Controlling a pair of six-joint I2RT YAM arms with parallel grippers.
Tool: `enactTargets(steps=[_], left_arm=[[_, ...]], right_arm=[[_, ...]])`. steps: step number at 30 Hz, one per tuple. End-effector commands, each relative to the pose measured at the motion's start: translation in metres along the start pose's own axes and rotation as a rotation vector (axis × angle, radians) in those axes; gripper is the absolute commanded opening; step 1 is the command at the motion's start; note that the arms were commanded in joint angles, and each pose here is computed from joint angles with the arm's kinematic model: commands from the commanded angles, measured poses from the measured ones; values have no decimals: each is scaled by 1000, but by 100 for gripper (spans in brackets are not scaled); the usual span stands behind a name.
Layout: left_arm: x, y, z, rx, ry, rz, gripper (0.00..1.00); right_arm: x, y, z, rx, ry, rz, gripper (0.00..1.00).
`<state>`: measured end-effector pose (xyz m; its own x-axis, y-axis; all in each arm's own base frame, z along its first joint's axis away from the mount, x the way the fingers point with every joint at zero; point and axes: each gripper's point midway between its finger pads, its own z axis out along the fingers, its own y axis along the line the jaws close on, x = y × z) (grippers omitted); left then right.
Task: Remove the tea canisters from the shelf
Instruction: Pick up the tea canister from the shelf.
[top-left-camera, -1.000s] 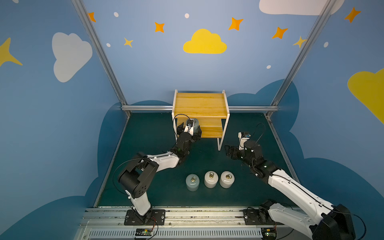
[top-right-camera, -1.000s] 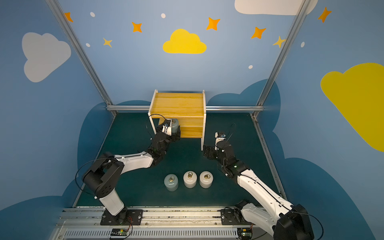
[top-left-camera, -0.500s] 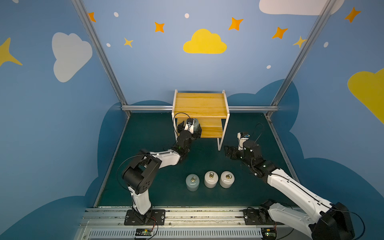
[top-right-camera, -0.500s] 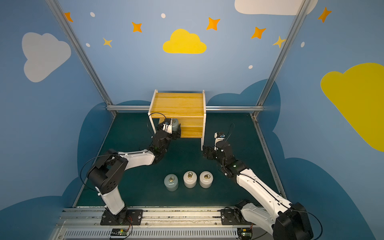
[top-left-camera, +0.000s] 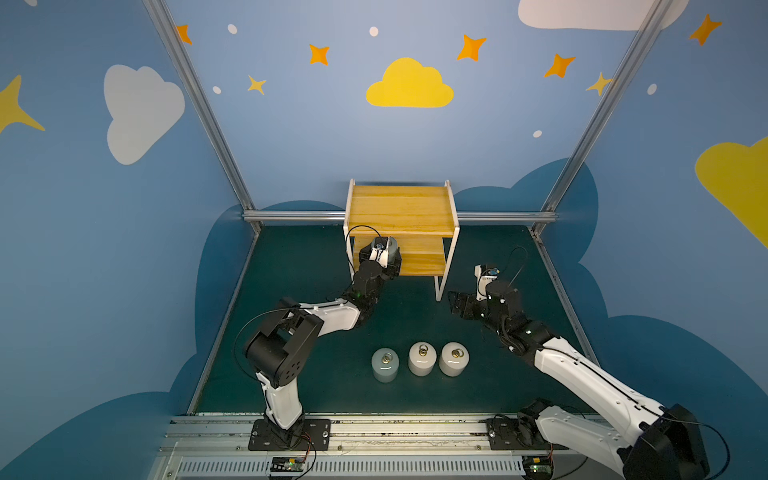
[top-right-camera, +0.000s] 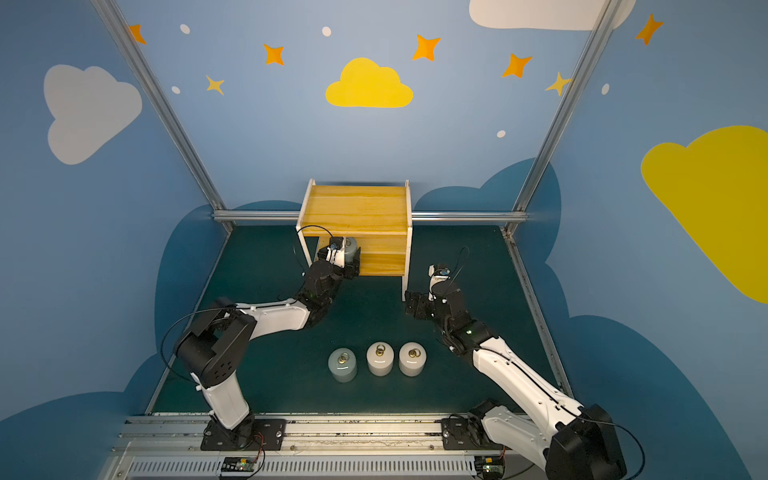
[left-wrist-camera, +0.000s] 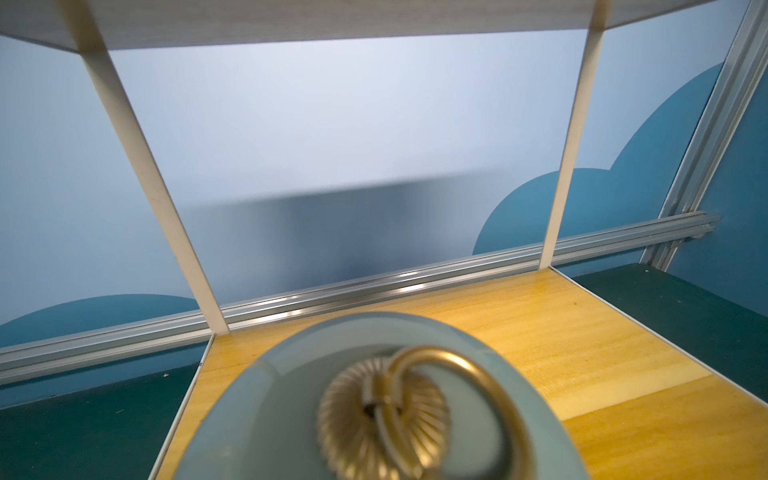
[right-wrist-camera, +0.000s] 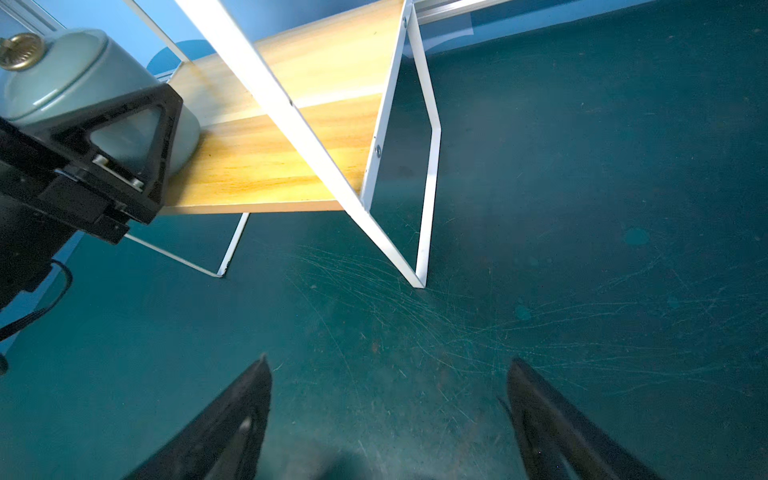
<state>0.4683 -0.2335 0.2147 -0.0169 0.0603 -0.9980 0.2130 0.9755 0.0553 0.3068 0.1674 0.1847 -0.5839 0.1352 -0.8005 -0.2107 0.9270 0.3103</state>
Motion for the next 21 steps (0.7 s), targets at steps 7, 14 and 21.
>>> enactTargets(steps=[7, 14, 21], left_arm=[[-14, -4, -18, 61, -38, -7, 72], [-26, -6, -41, 103, -44, -20, 70], [-30, -10, -65, 161, -32, -25, 68]], right_arm=[[9, -8, -1, 18, 3, 7, 91], [9, -11, -5, 25, -7, -1, 91], [8, -15, -10, 32, -25, -6, 91]])
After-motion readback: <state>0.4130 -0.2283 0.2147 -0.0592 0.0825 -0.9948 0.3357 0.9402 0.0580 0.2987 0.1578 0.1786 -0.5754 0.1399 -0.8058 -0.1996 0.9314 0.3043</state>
